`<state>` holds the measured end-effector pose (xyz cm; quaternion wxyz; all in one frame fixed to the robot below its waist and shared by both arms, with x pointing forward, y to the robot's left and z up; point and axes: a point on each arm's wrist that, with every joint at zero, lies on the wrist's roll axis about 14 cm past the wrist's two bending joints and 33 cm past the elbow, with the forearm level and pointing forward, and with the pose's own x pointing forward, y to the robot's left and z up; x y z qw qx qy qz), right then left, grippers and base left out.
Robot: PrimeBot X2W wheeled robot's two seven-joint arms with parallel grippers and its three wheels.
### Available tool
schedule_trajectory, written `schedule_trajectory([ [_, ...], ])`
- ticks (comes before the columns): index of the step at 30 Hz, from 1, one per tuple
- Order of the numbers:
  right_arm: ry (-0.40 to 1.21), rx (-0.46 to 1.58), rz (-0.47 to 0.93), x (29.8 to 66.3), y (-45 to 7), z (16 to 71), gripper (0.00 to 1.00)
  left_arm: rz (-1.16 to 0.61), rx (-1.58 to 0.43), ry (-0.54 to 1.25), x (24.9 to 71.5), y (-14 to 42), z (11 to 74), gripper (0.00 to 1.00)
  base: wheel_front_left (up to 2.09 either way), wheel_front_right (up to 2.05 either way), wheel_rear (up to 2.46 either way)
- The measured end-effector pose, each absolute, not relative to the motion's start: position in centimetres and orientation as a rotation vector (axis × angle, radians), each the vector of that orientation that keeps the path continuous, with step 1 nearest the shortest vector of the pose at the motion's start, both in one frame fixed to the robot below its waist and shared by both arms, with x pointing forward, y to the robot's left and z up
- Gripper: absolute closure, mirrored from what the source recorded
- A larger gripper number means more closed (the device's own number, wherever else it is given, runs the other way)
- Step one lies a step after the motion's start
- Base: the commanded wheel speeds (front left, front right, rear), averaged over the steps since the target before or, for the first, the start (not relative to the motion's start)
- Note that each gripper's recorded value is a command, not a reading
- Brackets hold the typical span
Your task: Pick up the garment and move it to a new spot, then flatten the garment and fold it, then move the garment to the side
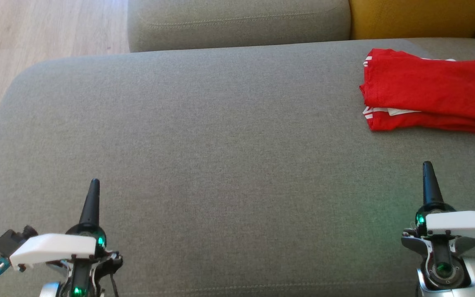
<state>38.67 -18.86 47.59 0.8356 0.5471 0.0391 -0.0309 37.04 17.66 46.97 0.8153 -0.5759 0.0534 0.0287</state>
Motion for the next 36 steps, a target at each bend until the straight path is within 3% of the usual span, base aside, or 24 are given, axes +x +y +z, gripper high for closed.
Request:
schedule_trajectory([
  [36,0.030,1.577,-0.074,38.2,-20.4,48.7,1.00,0.058,-1.579,0.096,37.3,18.6,47.6,1.00,0.00,0.00,0.00],
])
